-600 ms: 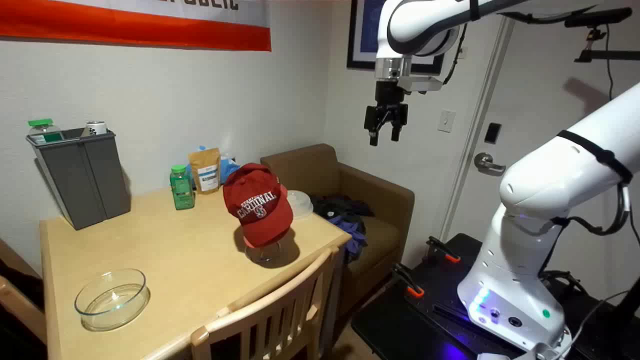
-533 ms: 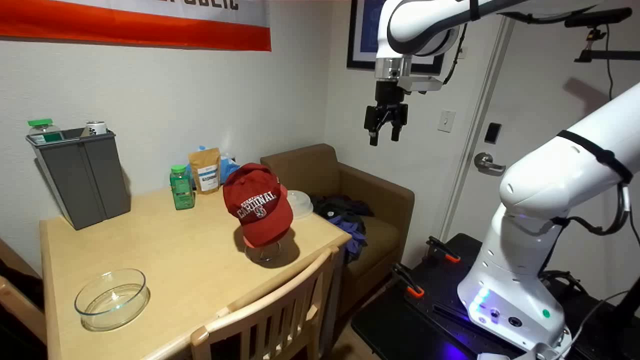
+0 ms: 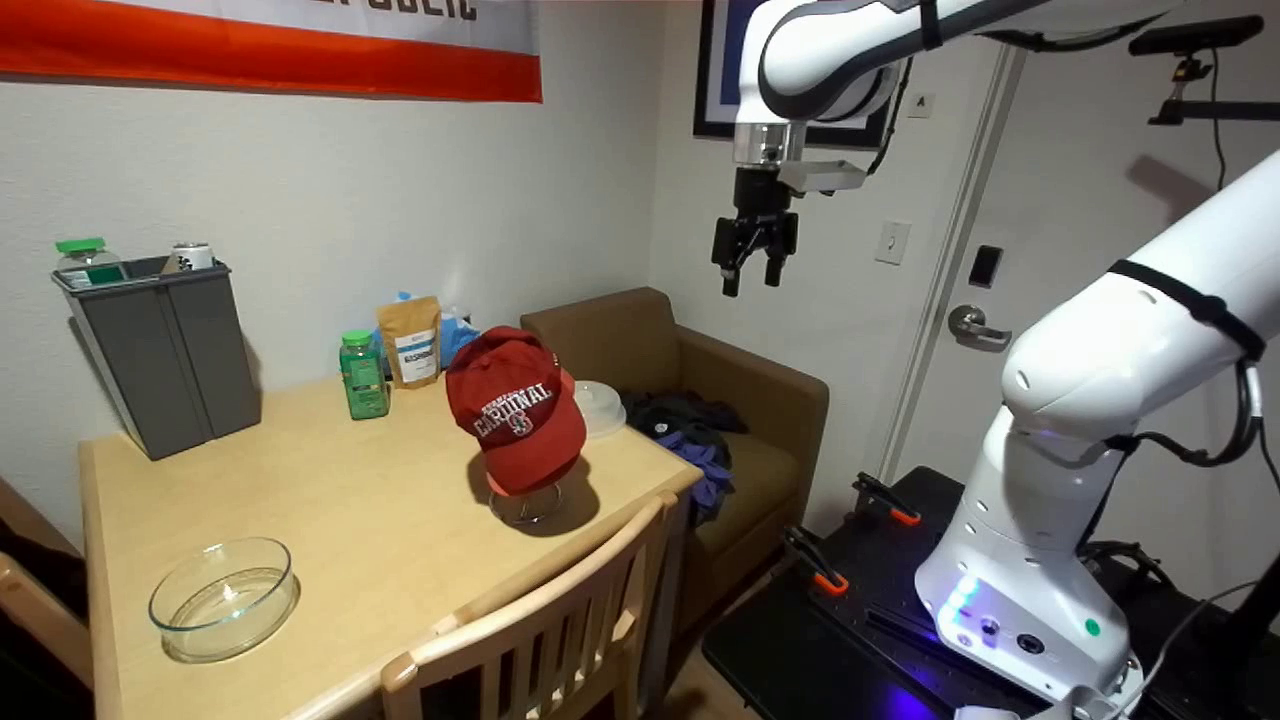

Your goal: Put the maroon cape on the table

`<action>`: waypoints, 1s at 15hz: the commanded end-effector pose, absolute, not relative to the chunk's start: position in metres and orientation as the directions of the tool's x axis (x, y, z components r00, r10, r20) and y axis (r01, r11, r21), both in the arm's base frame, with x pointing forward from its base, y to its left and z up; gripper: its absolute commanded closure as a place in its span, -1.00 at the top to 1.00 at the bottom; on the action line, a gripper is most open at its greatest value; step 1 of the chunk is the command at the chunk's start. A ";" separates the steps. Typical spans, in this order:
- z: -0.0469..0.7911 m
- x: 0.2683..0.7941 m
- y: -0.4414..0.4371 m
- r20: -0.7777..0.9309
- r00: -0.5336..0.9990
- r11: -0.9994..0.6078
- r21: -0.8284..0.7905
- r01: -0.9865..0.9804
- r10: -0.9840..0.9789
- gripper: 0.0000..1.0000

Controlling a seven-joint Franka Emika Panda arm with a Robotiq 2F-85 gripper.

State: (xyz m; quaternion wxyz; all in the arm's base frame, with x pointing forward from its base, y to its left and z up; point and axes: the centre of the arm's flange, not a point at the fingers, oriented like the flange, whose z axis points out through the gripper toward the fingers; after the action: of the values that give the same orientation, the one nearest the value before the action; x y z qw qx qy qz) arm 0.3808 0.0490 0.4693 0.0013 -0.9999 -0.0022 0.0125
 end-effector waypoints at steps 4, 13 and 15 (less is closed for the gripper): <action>0.441 0.464 0.114 -0.029 0.991 -0.991 -0.033 0.131 0.132 1.00; 0.404 0.564 0.205 -0.072 0.952 -0.955 -0.032 0.296 0.298 1.00; 0.398 0.582 0.218 -0.081 0.940 -0.944 -0.033 0.329 0.331 1.00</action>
State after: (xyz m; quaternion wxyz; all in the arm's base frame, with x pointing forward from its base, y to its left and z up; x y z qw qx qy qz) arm 0.5425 0.1982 0.3965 0.0144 -0.9897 -0.1393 0.0289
